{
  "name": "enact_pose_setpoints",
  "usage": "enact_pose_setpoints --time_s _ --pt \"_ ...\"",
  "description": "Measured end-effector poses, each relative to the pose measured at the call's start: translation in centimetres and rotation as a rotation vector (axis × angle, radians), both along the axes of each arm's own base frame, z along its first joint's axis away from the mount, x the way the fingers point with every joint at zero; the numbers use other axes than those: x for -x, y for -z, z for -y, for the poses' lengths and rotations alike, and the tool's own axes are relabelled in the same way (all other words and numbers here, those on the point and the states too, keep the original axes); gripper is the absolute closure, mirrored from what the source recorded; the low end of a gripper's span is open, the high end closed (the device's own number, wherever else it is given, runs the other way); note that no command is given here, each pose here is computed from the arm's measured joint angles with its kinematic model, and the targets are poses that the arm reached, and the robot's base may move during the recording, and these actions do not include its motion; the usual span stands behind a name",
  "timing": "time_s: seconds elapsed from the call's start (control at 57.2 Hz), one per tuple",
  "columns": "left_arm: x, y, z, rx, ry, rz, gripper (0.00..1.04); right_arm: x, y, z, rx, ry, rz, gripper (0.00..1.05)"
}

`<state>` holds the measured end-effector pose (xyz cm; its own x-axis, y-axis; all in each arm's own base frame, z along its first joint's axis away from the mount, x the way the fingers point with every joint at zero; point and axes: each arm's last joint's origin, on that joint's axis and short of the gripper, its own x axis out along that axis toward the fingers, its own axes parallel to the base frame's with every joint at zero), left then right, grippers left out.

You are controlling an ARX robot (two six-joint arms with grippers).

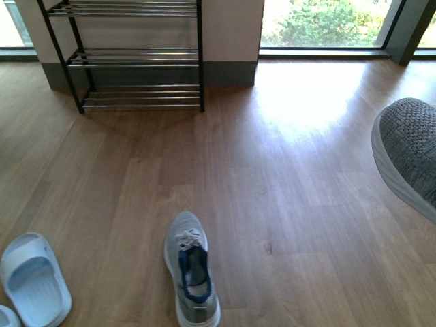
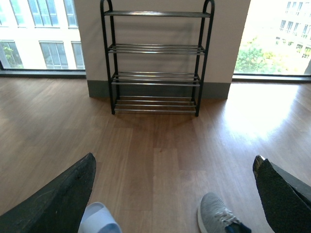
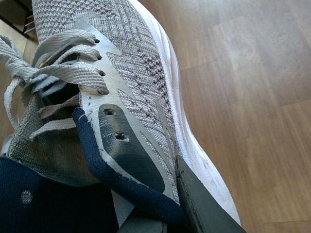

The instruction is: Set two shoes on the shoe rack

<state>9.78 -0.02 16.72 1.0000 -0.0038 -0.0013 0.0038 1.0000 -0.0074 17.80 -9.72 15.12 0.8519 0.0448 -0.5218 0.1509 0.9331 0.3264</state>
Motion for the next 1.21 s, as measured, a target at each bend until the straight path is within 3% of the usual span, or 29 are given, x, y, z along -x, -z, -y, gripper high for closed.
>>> enact_pose_setpoints --time_s 0.349,0.489,0.646,0.769,0.908,1.013,1.135,1.205 --pt "0.0 0.0 0.0 0.000 -0.003 0.000 0.09 0.0 0.0 0.1 -0.001 0.004 -0.001 1.04" --pt "-0.9 -0.1 0.1 0.063 -0.263 -0.360 0.09 0.0 0.0 0.0 -0.001 0.003 -0.001 1.04" --pt "-5.0 -0.1 0.7 0.068 -0.251 -0.468 0.09 0.0 0.0 0.0 -0.001 0.003 -0.001 1.04" --pt "-10.2 0.8 2.5 0.072 -0.146 -0.563 0.09 0.0 0.0 0.0 -0.001 0.003 -0.001 1.04" --pt "-16.2 5.2 7.0 0.059 -0.062 -0.751 0.09 0.0 0.0 0.0 -0.001 0.003 -0.001 1.04" --pt "-19.8 10.2 10.4 0.050 -0.060 -0.887 0.09 0.0 0.0 0.0 -0.001 0.003 -0.001 1.04" --pt "-22.1 16.1 12.5 0.030 -0.096 -1.023 0.09 0.0 0.0 0.0 -0.001 0.003 -0.001 1.04" --pt "-22.9 18.1 12.9 0.027 -0.119 -1.062 0.09 0.0 0.0 0.0 -0.001 0.003 -0.001 1.04"
